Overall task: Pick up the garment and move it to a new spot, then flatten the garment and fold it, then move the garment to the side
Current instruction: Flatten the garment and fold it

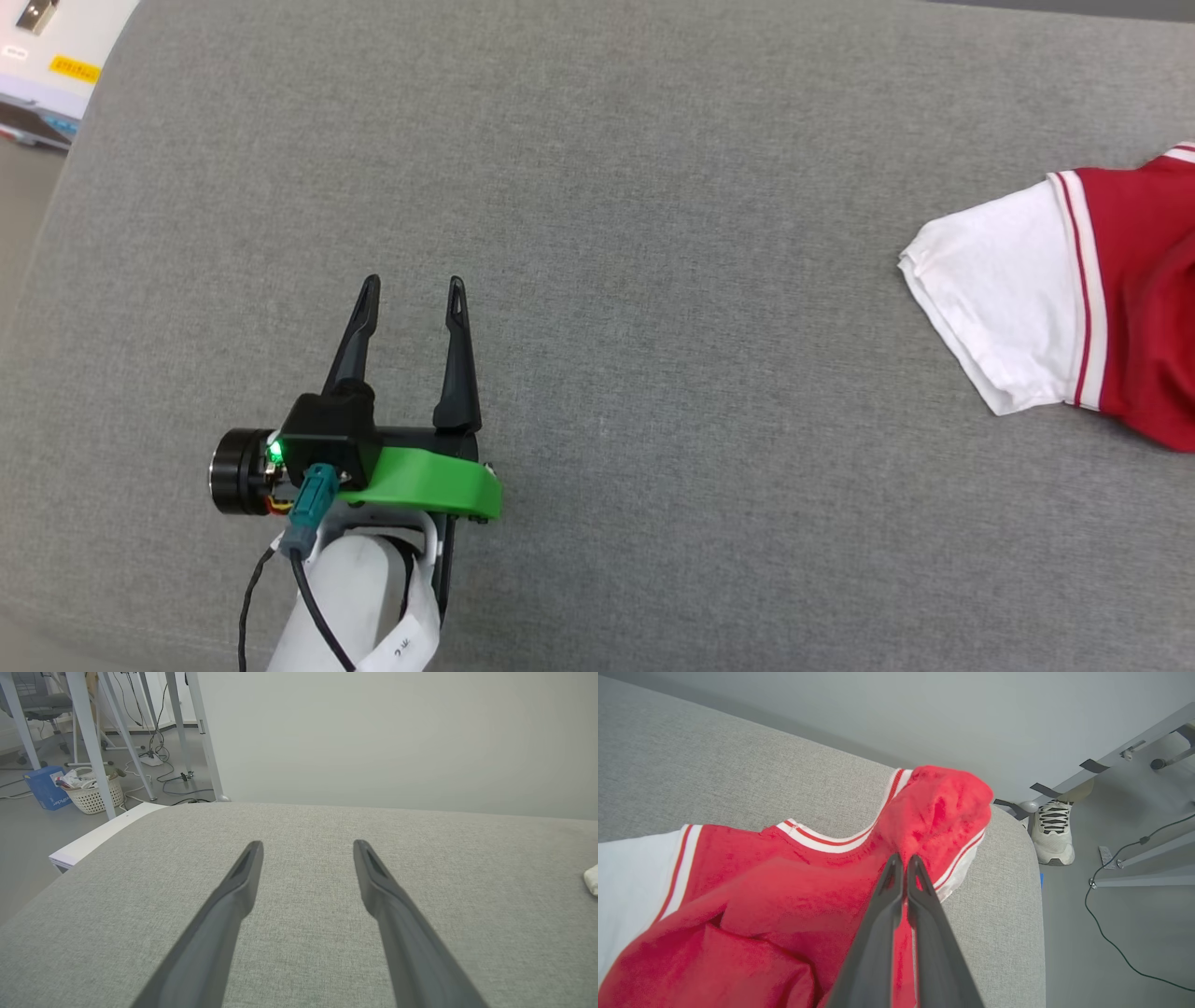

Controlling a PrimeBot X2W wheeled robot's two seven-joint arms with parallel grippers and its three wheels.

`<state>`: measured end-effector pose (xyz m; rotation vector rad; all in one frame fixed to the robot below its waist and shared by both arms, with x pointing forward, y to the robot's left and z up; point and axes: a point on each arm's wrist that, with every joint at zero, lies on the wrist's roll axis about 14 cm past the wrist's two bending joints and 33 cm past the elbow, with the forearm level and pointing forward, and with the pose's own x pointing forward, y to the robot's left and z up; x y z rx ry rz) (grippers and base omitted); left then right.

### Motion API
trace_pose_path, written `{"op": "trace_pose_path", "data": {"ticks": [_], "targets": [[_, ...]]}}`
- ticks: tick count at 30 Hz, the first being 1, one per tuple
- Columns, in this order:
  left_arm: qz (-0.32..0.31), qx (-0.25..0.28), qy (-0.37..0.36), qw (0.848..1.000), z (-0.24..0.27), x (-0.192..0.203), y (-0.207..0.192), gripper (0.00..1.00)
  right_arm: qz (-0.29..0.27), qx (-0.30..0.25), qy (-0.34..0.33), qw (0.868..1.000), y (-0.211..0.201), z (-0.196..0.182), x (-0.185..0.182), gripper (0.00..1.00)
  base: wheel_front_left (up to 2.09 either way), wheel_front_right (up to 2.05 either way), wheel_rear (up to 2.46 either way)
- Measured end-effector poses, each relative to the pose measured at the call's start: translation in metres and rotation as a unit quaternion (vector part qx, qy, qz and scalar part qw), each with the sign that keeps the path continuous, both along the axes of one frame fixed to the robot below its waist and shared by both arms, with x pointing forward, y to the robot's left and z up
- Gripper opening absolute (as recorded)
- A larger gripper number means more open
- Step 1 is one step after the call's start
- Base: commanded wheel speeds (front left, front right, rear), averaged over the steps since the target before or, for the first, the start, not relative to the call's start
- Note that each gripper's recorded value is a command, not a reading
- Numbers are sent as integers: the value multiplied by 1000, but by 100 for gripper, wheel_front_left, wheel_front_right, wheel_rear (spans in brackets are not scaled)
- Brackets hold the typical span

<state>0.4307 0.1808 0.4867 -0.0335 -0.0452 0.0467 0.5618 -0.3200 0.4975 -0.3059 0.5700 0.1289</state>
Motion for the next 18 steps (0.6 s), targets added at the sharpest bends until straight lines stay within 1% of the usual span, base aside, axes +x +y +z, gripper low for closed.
{"op": "trace_pose_path", "data": {"ticks": [5, 10, 15, 17, 18], "targets": [[2, -6, 14, 1000, -10, 1, 1, 100, 15, -6, 37, 999, 28, -35, 13, 0, 0, 0, 0], [9, -5, 20, 1000, -14, 3, 5, 100, 28, 16, 65, 997, 70, -74, 30, 0, 0, 0, 0], [23, 1, 29, 999, -19, -1, 14, 100, 38, 33, 112, 992, 100, -118, 25, 0, 0, 0, 0], [29, 3, 30, 999, -19, -2, 18, 100, 37, 36, 106, 993, 101, -121, 25, 0, 0, 0, 0], [32, 4, 29, 999, -18, -3, 19, 100, 35, 38, 95, 994, 100, -119, 27, 24, 0, 0, 0]]}}
